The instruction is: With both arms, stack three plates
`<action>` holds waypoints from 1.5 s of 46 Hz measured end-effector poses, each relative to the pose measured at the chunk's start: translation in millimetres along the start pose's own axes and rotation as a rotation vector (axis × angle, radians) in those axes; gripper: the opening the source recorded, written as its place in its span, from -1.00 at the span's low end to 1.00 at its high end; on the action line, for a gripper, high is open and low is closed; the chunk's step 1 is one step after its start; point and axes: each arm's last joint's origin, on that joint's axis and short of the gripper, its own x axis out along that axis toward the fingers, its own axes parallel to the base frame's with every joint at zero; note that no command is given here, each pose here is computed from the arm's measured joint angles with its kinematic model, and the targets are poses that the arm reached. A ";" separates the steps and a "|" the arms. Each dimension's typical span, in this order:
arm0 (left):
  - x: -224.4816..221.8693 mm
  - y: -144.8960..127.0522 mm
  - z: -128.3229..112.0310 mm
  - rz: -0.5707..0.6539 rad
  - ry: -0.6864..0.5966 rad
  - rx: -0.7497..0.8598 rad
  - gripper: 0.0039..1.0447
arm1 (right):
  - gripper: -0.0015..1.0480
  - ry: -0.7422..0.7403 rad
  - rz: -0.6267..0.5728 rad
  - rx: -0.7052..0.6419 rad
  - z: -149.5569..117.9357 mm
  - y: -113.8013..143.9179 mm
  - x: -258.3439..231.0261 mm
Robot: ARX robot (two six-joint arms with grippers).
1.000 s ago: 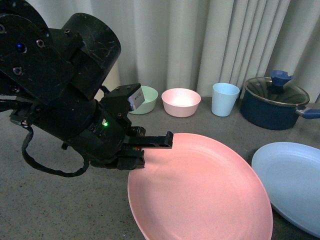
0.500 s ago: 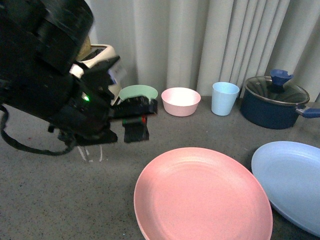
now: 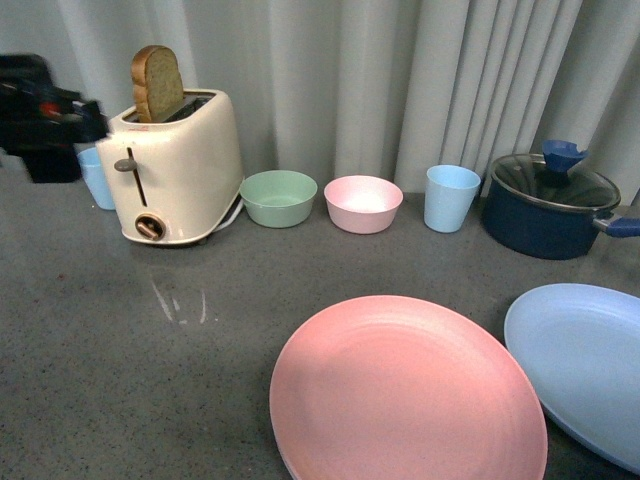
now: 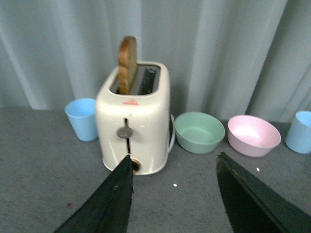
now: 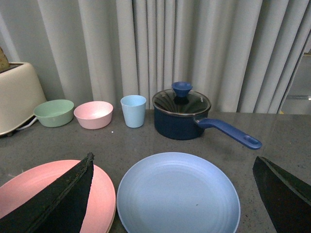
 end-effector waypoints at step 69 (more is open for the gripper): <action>-151.2 52.5 -11.9 0.005 -0.038 0.022 -0.94 | 0.85 0.000 0.001 0.000 0.0 0.0 0.0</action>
